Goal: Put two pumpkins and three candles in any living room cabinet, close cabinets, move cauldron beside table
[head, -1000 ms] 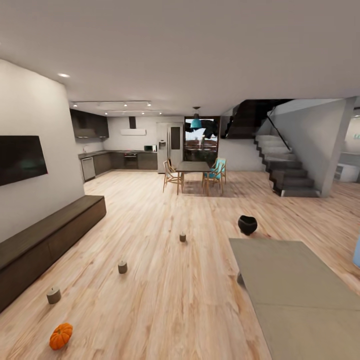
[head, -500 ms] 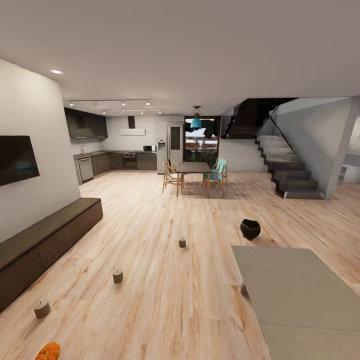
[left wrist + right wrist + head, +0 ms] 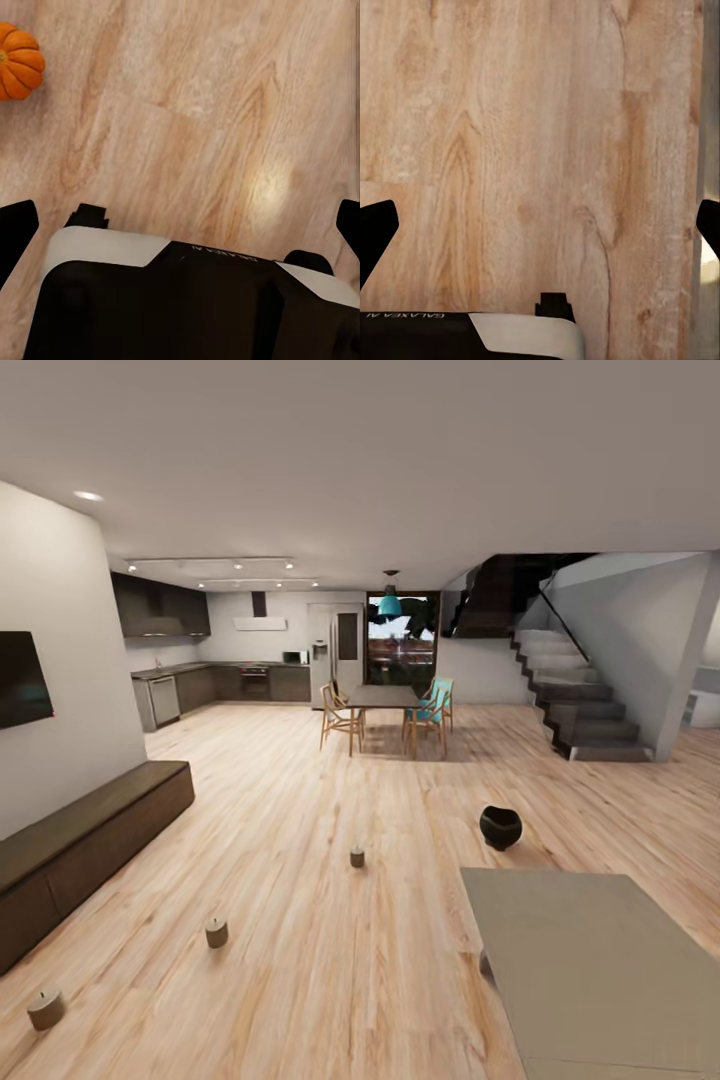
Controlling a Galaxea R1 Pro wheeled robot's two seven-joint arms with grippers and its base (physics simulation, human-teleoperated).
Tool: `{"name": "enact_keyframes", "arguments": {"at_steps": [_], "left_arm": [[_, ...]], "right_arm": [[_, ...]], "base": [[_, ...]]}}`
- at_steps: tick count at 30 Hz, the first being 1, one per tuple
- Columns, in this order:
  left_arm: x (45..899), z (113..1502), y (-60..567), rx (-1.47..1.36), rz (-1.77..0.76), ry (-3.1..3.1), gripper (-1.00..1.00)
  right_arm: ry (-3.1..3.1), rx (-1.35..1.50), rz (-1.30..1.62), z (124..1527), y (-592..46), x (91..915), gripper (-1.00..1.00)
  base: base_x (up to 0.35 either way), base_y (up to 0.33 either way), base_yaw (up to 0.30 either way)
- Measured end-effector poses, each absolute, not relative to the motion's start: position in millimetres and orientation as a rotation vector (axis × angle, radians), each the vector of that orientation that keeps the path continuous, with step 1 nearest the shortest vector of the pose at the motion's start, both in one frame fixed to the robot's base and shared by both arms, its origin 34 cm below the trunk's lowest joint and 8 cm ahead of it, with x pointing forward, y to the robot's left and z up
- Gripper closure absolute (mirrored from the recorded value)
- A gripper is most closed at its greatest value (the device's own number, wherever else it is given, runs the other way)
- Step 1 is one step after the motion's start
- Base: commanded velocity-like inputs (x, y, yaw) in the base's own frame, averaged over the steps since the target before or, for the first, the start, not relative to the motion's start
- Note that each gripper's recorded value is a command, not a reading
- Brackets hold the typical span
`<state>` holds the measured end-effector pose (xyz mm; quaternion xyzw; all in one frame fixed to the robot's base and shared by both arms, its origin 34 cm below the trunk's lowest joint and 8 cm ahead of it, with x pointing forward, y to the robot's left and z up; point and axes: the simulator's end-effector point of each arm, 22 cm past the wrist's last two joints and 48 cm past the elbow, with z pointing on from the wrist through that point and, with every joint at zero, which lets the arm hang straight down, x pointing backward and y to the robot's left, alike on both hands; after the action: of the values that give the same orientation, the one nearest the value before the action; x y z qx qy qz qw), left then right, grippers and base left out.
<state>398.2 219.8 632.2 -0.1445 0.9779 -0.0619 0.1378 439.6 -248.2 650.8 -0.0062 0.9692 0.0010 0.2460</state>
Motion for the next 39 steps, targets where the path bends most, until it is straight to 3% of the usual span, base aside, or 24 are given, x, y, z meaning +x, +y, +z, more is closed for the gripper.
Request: {"name": "enact_keyframes", "arguments": {"at_steps": [10,28,39], "left_arm": [[398.5,632.2,220.0,-0.42,-0.179,2.828,-1.0],[398.0,632.3,219.9,-0.42,-0.18,2.829,-1.0],[398.5,632.2,220.0,-0.42,-0.179,2.828,-1.0]], "right_arm": [[2.644,-0.017,0.004,650.8,-247.9,439.7,-1.0],[2.644,-0.017,0.004,650.9,-247.9,439.4,-1.0],[2.645,-0.017,0.005,650.6,-247.8,439.5,-1.0]], "base": [[0.063,-0.006,-0.084],[0.312,0.001,-0.002],[0.086,-0.035,0.0]]}}
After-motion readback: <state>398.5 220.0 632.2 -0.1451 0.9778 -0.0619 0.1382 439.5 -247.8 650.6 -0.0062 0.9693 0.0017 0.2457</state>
